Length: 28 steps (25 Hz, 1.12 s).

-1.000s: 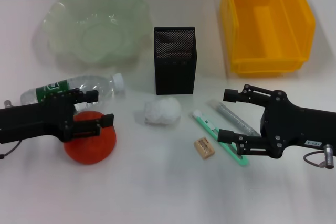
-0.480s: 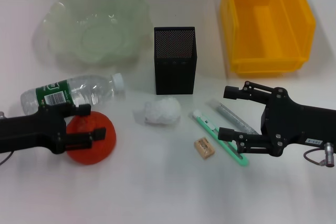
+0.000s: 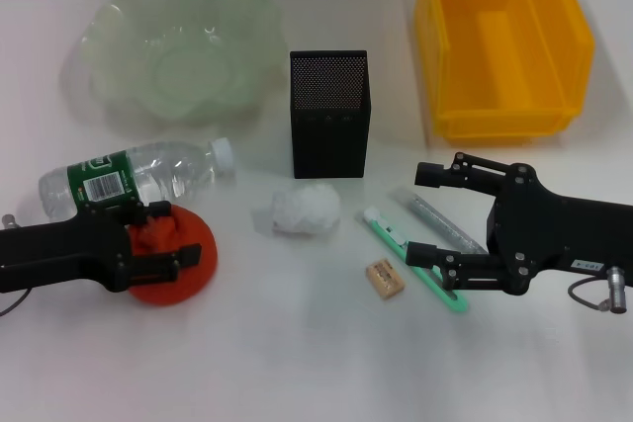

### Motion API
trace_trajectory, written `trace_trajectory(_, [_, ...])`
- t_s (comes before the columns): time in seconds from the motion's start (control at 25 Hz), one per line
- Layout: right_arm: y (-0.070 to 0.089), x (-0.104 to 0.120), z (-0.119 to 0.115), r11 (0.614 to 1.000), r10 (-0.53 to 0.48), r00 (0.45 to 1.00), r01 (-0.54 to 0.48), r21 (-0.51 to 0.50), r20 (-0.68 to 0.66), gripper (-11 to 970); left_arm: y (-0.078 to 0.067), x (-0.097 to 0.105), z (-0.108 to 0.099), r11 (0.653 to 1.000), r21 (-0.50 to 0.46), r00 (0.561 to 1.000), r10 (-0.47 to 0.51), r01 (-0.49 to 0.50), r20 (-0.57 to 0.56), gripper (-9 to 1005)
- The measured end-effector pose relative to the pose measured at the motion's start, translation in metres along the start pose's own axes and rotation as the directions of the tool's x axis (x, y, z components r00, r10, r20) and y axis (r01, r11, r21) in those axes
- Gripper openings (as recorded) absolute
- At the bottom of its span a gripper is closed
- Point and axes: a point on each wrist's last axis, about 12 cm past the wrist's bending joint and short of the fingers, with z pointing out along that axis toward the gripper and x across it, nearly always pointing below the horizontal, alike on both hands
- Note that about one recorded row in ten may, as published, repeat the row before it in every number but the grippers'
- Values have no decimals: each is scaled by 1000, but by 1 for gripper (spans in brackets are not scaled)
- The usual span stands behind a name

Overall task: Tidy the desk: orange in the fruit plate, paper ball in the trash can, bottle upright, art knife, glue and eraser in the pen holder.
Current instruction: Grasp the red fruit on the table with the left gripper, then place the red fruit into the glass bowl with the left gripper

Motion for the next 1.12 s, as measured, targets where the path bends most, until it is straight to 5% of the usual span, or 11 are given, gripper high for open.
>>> trace_trajectory(0.44, [1,-1,2,1000,-2,1000,2,-12,10,823,3,2,-1,998,-42,999,40,-40,7,704])
trace_trajectory(0.8, [2,0,3,1000,11,1000,-11,-12,19,823,3,3,0,998,-46,999,41,-41,1,268])
trace_trajectory(1.12, [3,-2,4,1000,14,999,-13,-26,34,824,-1,-5,-2,999,-14,996,32,-31,83,195])
